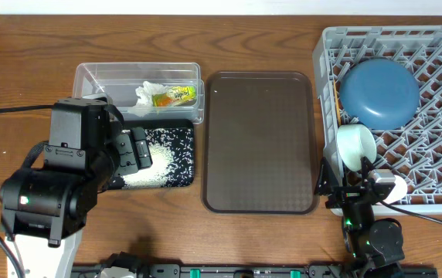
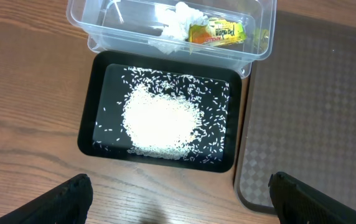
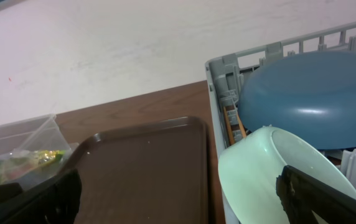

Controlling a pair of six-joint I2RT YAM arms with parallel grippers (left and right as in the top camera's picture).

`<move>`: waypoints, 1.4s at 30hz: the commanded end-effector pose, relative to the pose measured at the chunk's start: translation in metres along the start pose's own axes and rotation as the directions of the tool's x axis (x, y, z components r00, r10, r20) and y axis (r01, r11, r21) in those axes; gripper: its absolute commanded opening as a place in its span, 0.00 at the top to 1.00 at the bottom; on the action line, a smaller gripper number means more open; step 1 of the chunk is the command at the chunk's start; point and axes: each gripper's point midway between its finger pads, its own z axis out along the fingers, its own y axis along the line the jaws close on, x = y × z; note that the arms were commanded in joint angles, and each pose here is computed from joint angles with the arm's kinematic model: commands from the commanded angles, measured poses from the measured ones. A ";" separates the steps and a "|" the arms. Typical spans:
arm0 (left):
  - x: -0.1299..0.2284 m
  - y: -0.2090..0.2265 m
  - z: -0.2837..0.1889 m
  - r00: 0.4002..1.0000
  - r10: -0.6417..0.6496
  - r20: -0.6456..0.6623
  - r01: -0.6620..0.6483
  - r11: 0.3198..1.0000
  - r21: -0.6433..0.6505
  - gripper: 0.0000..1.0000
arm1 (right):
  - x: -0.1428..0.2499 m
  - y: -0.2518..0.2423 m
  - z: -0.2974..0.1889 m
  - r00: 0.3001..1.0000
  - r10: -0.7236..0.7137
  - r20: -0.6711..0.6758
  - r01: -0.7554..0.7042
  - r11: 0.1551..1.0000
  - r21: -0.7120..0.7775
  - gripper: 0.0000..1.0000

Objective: Sort waste into correct bins and load items into the dishwasher rack

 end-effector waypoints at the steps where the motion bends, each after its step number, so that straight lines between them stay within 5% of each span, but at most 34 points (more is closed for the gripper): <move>1: -0.002 0.003 -0.002 1.000 -0.008 0.008 0.008 1.000 -0.010 0.07 | 0.000 -0.002 0.000 1.000 -0.006 0.004 0.006 1.000 0.004 0.01; 19: -0.004 0.021 -0.011 0.995 0.083 0.061 -0.076 0.991 -0.106 0.07 | 0.000 -0.002 0.000 1.000 -0.006 0.003 0.006 1.000 0.004 0.01; 23: -0.015 0.018 -0.016 0.979 0.061 0.195 -0.048 0.996 -0.069 0.07 | 0.000 -0.002 0.000 1.000 -0.006 0.004 0.006 1.000 0.004 0.01; 31: -0.034 0.003 -0.013 0.793 -0.052 0.607 -0.025 0.993 0.118 0.07 | 0.000 -0.002 0.000 1.000 -0.006 0.004 0.006 1.000 0.004 0.01; 42: 0.015 0.014 0.028 0.648 -0.120 0.752 -0.040 0.981 0.191 0.07 | 0.000 -0.002 0.000 1.000 -0.006 0.004 0.006 1.000 0.004 0.01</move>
